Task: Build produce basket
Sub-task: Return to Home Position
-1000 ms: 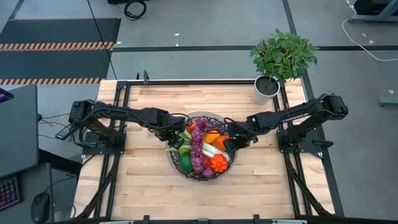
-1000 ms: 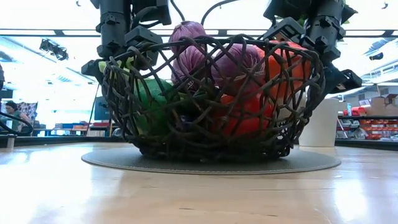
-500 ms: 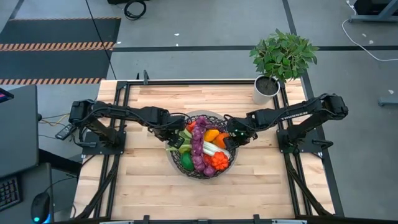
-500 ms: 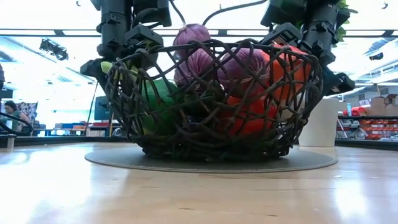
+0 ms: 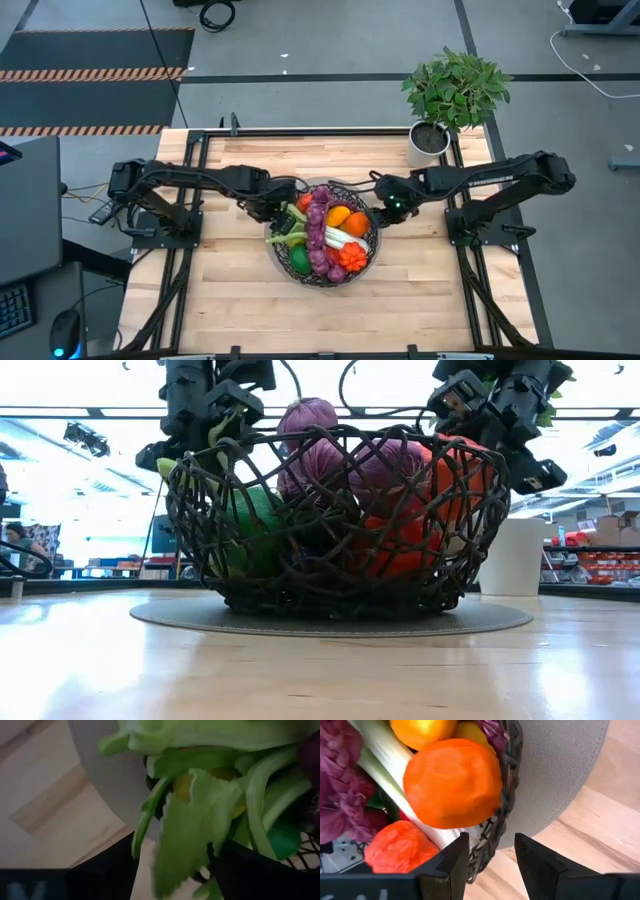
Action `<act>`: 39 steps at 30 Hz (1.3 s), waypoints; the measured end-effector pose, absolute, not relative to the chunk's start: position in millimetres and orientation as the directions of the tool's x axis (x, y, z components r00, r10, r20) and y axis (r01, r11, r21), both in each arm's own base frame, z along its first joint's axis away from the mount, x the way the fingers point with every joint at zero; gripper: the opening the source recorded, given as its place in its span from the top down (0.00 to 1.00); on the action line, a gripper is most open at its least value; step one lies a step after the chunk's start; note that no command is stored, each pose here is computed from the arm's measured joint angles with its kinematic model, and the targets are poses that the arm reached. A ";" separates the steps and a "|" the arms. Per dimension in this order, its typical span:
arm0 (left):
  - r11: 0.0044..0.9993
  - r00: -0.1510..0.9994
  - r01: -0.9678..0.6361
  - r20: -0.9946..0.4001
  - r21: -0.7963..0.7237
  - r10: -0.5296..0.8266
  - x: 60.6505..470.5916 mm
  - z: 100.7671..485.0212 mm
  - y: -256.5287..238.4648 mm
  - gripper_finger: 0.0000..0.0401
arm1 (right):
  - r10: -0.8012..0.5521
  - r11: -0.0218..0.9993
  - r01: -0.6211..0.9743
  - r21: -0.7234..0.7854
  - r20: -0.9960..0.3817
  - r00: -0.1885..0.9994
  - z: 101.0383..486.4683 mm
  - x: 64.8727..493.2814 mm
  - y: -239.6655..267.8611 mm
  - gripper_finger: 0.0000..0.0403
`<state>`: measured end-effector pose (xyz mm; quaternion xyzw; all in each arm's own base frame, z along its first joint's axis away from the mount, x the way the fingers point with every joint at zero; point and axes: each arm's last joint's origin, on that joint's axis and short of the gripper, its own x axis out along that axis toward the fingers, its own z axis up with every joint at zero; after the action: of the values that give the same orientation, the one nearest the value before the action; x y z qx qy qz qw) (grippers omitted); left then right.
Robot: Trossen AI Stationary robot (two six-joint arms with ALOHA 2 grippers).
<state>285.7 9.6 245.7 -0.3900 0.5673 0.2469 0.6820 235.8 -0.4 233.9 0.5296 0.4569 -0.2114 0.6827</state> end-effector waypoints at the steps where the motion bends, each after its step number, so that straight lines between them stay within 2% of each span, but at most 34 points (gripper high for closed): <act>1: 0.578 0.240 -0.775 -0.965 -0.255 -0.105 285.7 249.4 10.8 0.42 | 0.194 0.348 0.770 0.535 -0.845 0.499 235.6 234.5 -1.0 0.59; 8: 0.604 0.308 -0.738 -0.947 -0.302 -0.097 292.3 273.1 15.8 0.42 | 0.202 0.349 0.745 0.568 -0.822 0.532 245.0 227.5 -1.9 0.58; 13: 0.650 0.281 -0.708 -0.955 -0.276 -0.100 289.5 286.8 15.5 0.42 | 0.190 0.359 0.726 0.586 -0.808 0.558 253.5 219.5 -3.0 0.53; 17: 0.701 0.255 -0.667 -0.962 -0.251 -0.102 283.9 294.8 15.2 0.43 | 0.196 0.414 0.671 0.616 -0.780 0.595 262.9 211.4 -6.7 0.53; 21: 0.747 0.295 -0.611 -0.951 -0.260 -0.090 277.2 305.6 14.8 0.48 | 0.219 0.476 0.593 0.649 -0.741 0.635 273.1 202.1 -9.4 0.54; 27: 0.816 0.375 -0.526 -0.927 -0.240 -0.031 263.8 323.8 15.4 0.61 | 0.224 0.608 0.471 0.639 -0.707 0.671 283.9 188.6 -9.8 0.54; 32: 0.898 0.423 -0.395 -0.906 -0.194 -0.010 251.1 336.7 14.9 0.80 | 0.219 0.696 0.375 0.612 -0.678 0.702 291.1 180.7 -9.2 0.58; 36: 0.928 0.470 -0.324 -0.883 -0.185 -0.011 244.7 345.3 14.3 0.97 | 0.196 0.709 0.367 0.603 -0.667 0.718 294.6 176.2 -9.3 0.64; 39: 0.958 0.543 -0.230 -0.840 -0.170 -0.019 242.0 352.9 8.7 0.98 | 0.189 0.722 0.348 0.598 -0.654 0.733 297.6 172.7 -9.0 0.73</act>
<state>242.0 8.7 352.9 -0.1309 0.4742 0.0607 0.8685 172.7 -9.0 297.6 0.3697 0.3625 -0.0465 0.8542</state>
